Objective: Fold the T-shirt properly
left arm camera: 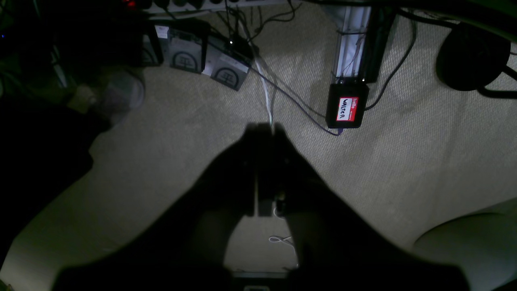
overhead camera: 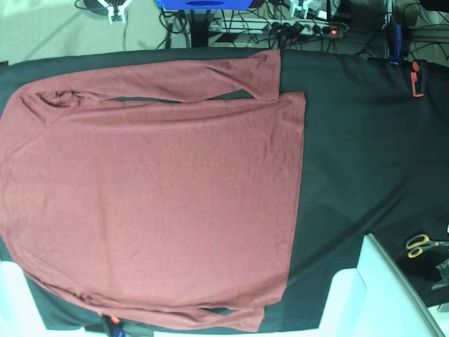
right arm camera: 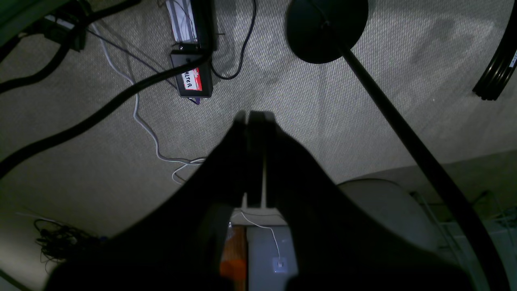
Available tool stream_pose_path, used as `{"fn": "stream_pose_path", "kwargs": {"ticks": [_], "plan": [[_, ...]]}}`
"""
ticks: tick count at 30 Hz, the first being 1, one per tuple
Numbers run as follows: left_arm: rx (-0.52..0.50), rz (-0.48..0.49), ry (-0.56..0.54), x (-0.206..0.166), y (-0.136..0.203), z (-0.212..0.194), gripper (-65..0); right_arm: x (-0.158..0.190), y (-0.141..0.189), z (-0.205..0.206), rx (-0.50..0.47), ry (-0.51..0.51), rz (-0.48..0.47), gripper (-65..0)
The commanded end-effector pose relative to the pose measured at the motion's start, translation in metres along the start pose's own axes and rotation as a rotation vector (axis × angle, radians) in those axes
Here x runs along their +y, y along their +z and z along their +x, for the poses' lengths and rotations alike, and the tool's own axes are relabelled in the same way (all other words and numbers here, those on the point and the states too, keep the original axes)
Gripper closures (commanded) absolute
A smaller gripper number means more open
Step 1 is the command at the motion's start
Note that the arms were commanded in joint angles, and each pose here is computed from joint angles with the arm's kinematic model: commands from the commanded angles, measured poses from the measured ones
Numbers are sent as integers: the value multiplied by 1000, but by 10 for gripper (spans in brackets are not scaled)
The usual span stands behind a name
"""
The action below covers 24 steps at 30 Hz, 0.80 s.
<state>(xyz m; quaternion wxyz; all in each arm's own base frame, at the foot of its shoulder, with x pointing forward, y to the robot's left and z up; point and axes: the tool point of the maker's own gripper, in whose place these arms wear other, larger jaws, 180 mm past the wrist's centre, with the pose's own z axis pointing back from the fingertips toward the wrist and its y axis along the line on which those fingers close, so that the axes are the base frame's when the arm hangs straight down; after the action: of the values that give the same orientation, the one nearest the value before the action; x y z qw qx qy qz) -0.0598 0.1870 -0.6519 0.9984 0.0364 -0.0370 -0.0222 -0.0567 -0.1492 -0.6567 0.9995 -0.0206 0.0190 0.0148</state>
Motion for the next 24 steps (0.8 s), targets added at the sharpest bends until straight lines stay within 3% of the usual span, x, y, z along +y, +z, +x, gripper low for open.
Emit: {"fn": "stream_pose_path", "kwargs": {"ticks": [1,13,19,24], "plan": [[8,10,0,5,1,-7,0,-2,0,-3,1,-12,-3,0],[10,9,-2,5,4,-14,0,-11,1,-7,9,4,-17,0],[-93,22,-20,14,14,-4,0,-17,7,-5,-40,-2,-28,0],[-162,37,10,28,32,-4,0,-40,38,-7,-55,-34,-77,0]]}}
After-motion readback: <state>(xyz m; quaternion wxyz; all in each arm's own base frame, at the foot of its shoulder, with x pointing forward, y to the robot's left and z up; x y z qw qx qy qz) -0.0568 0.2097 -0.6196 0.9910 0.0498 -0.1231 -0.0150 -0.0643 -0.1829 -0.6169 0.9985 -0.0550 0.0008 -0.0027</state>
